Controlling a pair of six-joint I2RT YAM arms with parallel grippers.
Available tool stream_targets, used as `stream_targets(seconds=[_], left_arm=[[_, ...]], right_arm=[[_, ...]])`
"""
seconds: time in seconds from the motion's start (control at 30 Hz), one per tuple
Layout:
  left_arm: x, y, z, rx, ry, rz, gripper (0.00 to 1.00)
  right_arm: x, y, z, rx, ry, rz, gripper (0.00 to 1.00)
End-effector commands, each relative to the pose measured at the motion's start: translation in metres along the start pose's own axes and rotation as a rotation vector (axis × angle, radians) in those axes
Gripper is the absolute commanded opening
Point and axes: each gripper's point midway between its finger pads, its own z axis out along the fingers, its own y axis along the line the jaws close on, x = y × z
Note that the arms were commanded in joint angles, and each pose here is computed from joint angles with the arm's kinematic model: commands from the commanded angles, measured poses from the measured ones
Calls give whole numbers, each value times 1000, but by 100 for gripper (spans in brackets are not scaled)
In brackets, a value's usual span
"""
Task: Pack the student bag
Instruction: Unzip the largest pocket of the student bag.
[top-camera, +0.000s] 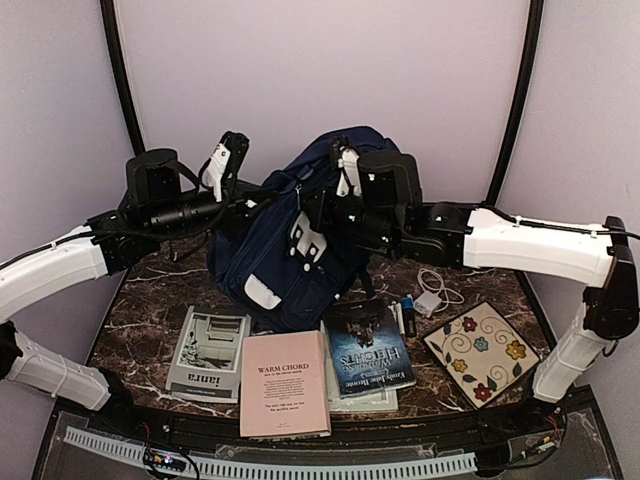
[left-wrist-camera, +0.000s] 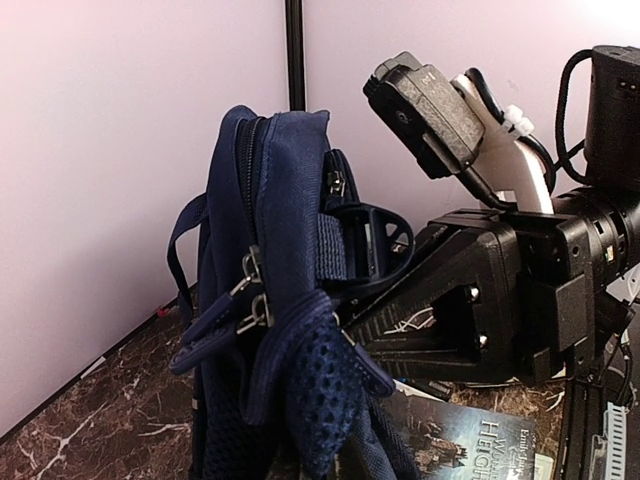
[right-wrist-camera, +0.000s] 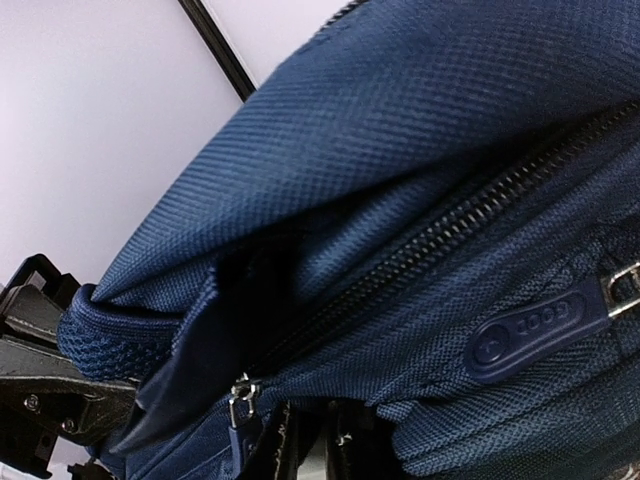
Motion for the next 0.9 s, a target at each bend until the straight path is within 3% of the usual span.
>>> stream_targets(seconds=[0.0,0.13,0.37,0.5,0.6,0.87], left_arm=[[-42,-14,-9,57,-149,44,0],[-40,-10,-8,36,-146,46,0],[-39,-8,-9,22,-147,55,0],[-39,-8,-8,22,-147,55,0],[-39,-8,-7,21,-150,52,0],[-40,-8,-6,25,-150,53,0]], right_arm=[[0,7,8,-38,9,-18,13],[-8,18,0,-96,-13,-45,17],[-21,-5,-36,-52,-62,-52,18],[-29,14,-46,-93,-98,-74,22],[-30,26,-42,-95,-115,-100,29],[-14,28,-10,-65,-66,-68,29]])
